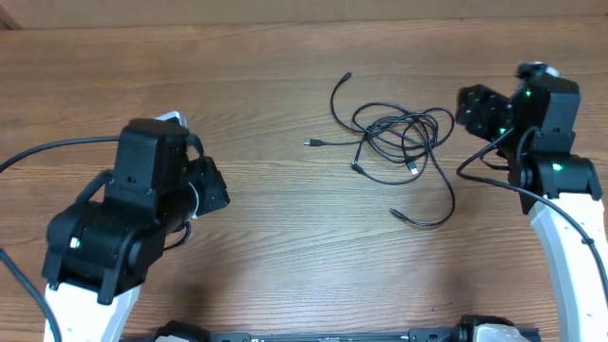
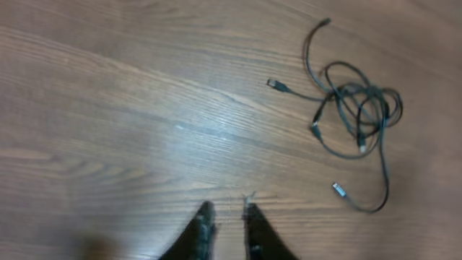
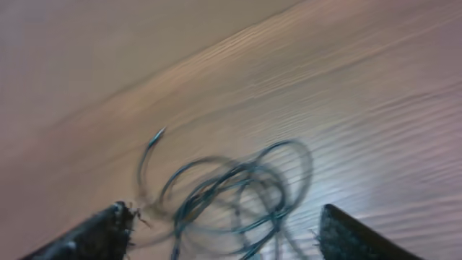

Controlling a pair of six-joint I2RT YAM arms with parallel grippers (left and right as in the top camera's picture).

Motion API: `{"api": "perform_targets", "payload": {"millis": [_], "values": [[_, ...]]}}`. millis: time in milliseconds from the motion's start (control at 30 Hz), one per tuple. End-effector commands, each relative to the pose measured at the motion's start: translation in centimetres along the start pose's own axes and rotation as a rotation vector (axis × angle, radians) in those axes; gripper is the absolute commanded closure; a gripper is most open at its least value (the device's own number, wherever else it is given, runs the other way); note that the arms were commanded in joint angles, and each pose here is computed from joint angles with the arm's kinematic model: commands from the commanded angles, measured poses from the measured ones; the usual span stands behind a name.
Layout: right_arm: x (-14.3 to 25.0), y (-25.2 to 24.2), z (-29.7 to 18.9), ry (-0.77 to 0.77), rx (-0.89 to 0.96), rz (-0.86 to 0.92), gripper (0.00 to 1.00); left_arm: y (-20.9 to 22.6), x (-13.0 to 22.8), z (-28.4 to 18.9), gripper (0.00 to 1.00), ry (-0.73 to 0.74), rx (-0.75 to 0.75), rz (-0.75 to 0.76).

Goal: Untangle cables

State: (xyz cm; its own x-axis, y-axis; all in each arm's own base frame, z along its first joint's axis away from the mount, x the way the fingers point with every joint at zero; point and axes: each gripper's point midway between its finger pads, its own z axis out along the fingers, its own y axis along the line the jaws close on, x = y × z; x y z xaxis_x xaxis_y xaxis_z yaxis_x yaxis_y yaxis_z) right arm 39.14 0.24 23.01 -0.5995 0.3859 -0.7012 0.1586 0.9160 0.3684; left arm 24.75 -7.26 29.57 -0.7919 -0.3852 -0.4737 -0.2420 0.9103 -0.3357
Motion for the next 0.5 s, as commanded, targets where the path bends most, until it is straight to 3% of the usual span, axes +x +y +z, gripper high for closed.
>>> {"api": "perform_targets", "payload": {"millis": [0, 33, 67, 100, 167, 200, 233, 467], "values": [[2.0, 3.6, 0.7, 0.104, -0.199, -0.128, 0.15, -0.1, -0.3, 1.3, 0.41, 0.026, -0.028, -0.08], [2.7, 3.8, 1.1, 0.134, -0.21, -0.145, 0.15, -0.3, -0.1, 1.8, 0.28, 0.05, -0.026, -0.079], [3.4, 3.7, 1.6, 0.159, -0.209, -0.151, 0.14, -0.4, 0.0, 2.3, 0.06, 0.069, -0.027, -0.08], [4.1, 3.6, 2.0, 0.187, -0.205, -0.151, 0.14, -0.6, 0.2, 2.9, 0.0, 0.097, -0.028, -0.079], [5.1, 3.4, 2.8, 0.232, -0.198, -0.143, 0.14, -0.6, 0.9, 3.9, 0.0, 0.15, -0.048, -0.08], [5.8, 3.3, 3.1, 0.256, -0.193, -0.139, 0.1, -0.4, 1.5, 4.2, 0.0, 0.187, -0.063, -0.072], [6.2, 3.2, 3.3, 0.275, -0.189, -0.136, 0.0, -0.2, 1.8, 4.6, 0.01, 0.212, -0.077, -0.074], [8.5, 3.6, 2.9, 0.363, -0.187, -0.133, 0.0, 0.0, 1.7, 2.9, 0.03, 0.152, -0.073, -0.049]]}}
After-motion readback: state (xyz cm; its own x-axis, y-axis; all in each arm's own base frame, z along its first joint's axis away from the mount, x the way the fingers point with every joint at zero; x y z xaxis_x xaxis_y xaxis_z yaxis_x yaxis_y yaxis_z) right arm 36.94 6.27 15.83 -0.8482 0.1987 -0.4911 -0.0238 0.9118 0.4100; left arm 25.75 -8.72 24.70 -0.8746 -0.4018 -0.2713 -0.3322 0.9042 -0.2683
